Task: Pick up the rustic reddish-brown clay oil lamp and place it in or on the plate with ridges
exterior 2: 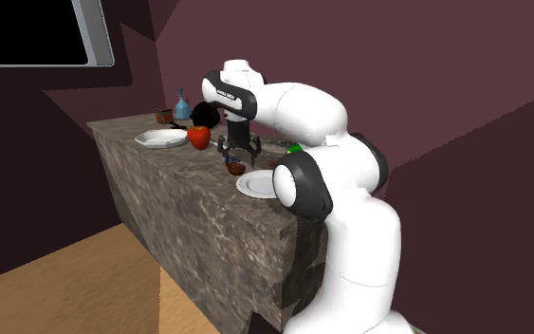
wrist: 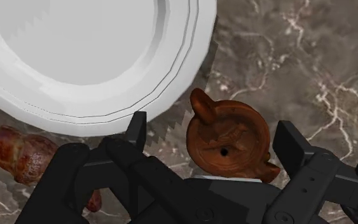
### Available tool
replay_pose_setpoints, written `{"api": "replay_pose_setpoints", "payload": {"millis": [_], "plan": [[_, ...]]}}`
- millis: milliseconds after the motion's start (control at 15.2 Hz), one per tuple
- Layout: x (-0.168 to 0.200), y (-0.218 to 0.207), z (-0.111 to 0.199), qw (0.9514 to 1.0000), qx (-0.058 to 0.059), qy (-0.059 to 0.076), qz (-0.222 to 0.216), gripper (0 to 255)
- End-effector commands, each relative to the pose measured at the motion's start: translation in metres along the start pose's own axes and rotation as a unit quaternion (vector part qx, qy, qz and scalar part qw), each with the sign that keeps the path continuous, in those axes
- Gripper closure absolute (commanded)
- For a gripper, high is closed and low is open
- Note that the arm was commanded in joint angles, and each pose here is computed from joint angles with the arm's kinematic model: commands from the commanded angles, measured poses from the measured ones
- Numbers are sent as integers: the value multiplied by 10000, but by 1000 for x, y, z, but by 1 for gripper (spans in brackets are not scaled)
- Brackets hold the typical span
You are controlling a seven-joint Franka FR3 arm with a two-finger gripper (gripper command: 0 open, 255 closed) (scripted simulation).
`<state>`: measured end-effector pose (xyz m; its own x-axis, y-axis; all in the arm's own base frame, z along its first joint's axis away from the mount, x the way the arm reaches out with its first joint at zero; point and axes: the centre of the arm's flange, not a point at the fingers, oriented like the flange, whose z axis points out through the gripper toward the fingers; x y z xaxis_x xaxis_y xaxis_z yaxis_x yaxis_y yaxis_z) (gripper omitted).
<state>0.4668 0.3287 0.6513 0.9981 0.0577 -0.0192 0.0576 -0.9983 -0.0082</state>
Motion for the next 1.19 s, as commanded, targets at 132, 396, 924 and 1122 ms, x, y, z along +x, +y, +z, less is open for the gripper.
{"api": "replay_pose_setpoints", "payload": {"millis": [132,396,924,1122], "plan": [[8,-16,7,10000,-30,-30,-48,0],[8,-16,28,10000,-30,-30,-48,0],[8,-16,37,10000,-30,-30,-48,0],[8,-15,36,10000,-30,-30,-48,255]]}}
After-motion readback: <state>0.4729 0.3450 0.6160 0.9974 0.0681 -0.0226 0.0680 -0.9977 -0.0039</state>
